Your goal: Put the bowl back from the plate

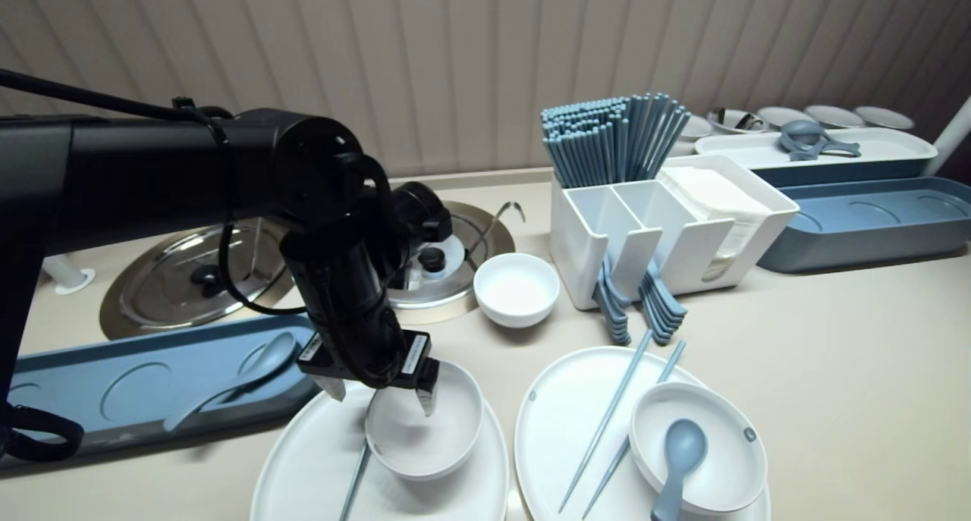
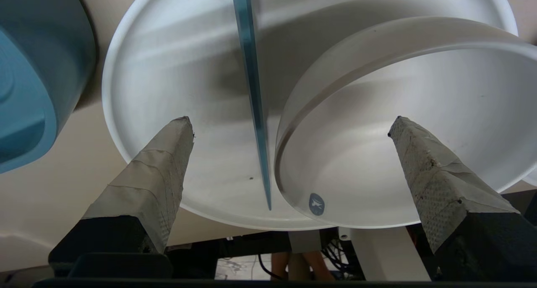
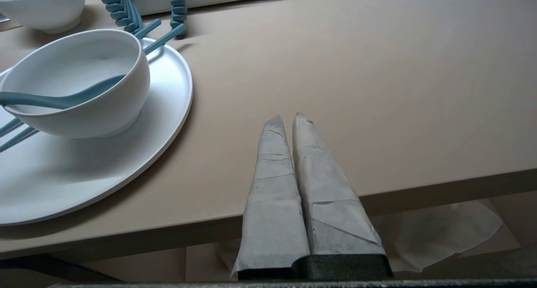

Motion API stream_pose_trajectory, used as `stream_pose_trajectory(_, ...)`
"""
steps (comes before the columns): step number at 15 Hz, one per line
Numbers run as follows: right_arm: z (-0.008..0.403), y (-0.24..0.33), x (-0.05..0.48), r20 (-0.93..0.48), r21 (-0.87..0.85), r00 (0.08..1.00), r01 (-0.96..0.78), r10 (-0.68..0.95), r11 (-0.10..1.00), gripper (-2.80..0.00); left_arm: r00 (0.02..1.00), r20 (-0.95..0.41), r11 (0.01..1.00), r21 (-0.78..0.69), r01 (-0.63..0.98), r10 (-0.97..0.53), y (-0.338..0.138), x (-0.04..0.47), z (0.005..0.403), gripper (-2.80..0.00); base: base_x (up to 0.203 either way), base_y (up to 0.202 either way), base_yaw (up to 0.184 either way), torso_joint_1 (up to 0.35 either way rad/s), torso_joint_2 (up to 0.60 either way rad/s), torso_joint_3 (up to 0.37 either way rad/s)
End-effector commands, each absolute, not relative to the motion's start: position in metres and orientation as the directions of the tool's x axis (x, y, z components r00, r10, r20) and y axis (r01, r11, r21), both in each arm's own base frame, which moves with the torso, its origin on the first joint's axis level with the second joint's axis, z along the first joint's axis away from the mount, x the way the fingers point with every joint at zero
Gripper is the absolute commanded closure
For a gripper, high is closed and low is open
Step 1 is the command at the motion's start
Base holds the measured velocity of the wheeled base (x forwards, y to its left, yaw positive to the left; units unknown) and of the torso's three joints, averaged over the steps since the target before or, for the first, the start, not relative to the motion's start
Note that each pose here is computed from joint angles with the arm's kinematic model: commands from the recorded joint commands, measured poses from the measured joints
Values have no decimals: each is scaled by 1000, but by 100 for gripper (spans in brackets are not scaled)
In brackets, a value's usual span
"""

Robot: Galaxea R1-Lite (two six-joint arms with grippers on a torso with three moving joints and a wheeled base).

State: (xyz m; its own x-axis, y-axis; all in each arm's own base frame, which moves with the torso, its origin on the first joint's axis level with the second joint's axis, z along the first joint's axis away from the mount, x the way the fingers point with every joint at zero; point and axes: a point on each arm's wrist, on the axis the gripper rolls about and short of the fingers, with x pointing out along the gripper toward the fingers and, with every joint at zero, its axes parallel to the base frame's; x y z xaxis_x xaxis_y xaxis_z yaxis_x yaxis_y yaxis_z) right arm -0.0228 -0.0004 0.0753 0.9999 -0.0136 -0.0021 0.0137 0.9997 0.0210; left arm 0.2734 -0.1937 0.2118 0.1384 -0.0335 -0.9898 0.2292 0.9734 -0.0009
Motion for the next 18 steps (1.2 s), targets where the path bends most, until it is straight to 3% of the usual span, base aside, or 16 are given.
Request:
stream_pose_trajectory(1,75,0,-23,-2,21,1000,14,-14,1000,0,123,-992,974,5,226,-24,-195,274,209,-280,0,0,0,0,0,0)
stream_pose_trajectory(2,75,0,-23,-2,21,1000,14,-14,1000,0,116,-993,974,8,226,-19,-195,274,207,0,0,0,0,0,0,0)
stream_pose_trajectory(13,75,0,-23,-3,21,1000,14,-14,1000,0,109,-994,966,13,260,-16,-203,267,206,0,0,0,0,0,0,0)
stream_pose_trajectory(18,75,0,-23,-3,21,1000,14,-14,1000,0,227,-968,969,-48,241,-104,-187,255,248,0,0,0,0,0,0,0)
